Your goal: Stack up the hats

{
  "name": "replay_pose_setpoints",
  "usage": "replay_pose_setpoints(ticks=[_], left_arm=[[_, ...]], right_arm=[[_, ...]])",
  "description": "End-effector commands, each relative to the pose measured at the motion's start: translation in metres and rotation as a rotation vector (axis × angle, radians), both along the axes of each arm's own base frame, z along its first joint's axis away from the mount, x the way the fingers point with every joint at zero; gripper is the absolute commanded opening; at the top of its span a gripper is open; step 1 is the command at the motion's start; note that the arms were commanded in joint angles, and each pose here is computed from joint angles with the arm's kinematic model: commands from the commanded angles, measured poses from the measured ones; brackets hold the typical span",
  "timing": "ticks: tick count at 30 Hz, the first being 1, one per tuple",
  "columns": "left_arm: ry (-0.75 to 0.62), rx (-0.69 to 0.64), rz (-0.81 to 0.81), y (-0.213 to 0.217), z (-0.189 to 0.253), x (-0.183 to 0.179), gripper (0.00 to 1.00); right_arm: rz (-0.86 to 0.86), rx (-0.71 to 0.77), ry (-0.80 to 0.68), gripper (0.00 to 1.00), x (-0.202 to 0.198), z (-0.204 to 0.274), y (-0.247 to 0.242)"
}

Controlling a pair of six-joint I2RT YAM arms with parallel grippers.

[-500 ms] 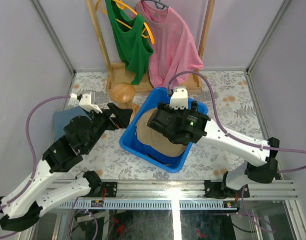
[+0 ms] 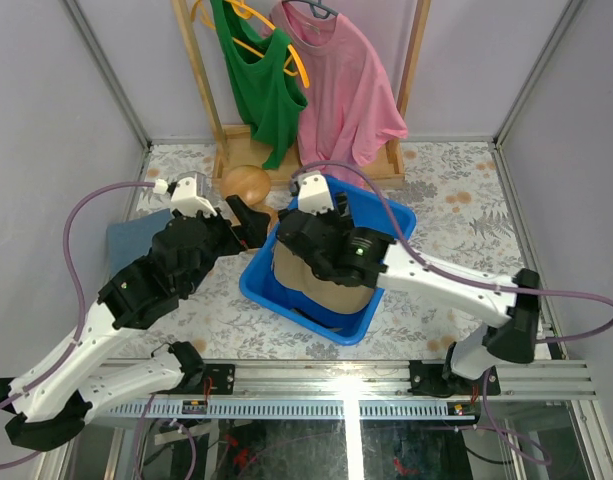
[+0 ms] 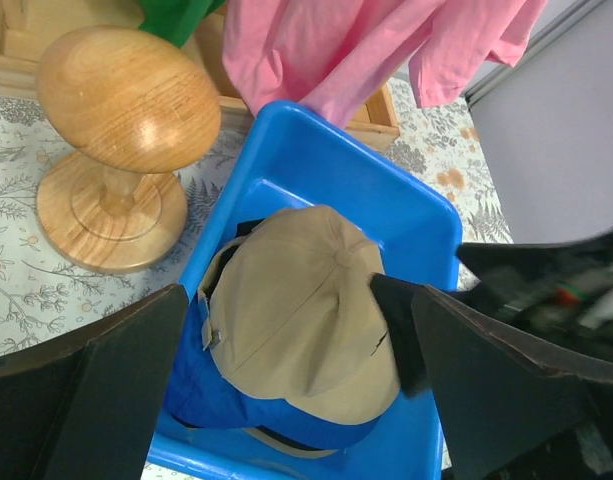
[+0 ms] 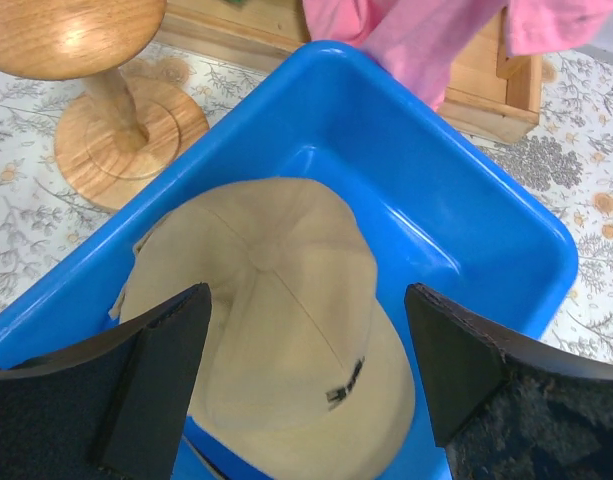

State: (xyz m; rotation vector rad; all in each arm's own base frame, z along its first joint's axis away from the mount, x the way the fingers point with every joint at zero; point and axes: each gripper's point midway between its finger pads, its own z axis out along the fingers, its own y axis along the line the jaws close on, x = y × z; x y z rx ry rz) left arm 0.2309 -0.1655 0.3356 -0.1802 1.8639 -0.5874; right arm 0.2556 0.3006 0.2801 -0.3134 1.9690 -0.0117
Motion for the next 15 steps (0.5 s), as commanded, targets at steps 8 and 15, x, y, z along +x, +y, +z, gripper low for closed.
replay_pose_setpoints(ticks=[8,15], left_arm=[[-0.021,-0.034,0.056,0.014,0.018,-0.002,0.91],[-0.019,-0.015,0.063,0.014,0.015,-0.001,0.91]], right_arm=[[-0.004,0.036,0.067,0.86,0.058,-0.011,0.014],[0.015,0.047,0.132,0.85,0.063,-0.032,0.022]])
